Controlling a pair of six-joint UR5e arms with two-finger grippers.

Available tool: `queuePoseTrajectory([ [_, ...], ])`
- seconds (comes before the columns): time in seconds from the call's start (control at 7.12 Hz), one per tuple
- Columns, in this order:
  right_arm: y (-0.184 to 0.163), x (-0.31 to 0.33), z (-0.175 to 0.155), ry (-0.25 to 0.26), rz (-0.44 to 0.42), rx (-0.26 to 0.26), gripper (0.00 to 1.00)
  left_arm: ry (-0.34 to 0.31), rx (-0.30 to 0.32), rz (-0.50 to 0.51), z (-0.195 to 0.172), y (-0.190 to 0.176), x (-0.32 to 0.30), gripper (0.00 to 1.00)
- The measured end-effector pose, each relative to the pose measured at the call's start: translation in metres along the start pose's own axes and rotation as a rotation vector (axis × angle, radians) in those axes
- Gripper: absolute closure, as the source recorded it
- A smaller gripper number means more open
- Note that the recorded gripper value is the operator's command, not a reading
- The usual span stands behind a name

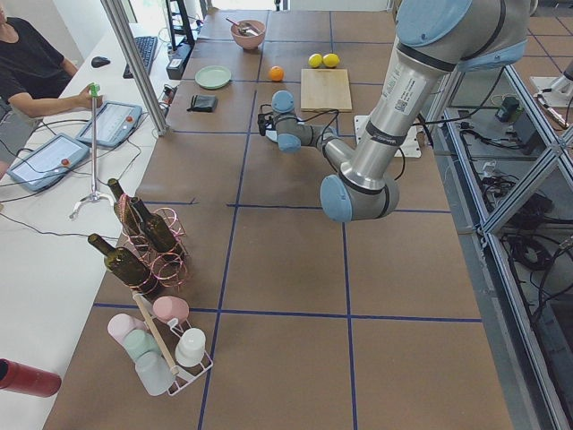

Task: Pick orange to plate
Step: 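Push the plate to center with left gripper while right arm reaches toward orange, then lower the right gripper onto the orange and close it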

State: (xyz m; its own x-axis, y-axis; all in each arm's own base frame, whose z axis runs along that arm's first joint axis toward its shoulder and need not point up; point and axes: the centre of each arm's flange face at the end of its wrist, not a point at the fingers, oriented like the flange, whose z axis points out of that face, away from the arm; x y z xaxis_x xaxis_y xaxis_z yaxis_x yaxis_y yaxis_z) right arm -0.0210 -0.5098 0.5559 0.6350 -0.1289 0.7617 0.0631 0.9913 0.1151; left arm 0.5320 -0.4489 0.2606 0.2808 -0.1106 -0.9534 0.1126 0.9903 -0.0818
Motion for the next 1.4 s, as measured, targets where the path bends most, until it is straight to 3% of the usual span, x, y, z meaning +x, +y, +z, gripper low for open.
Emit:
queuePoseTrajectory([
  [0.28,-0.006,-0.079,0.043,-0.058,0.082,0.046,0.0,0.038,0.041,0.007,-0.036,-0.008,0.001,0.26],
  [0.56,-0.005,-0.16,0.088,-0.089,0.188,0.1,0.0,0.045,0.055,0.006,-0.045,-0.011,0.0,0.24],
  [0.84,-0.003,-0.211,0.121,-0.073,0.242,0.132,0.0,0.039,0.056,0.003,-0.045,-0.011,-0.007,0.23],
  [1.4,0.013,-0.248,0.178,0.008,0.32,0.162,0.0,0.035,0.068,0.001,-0.044,-0.011,-0.01,0.23],
])
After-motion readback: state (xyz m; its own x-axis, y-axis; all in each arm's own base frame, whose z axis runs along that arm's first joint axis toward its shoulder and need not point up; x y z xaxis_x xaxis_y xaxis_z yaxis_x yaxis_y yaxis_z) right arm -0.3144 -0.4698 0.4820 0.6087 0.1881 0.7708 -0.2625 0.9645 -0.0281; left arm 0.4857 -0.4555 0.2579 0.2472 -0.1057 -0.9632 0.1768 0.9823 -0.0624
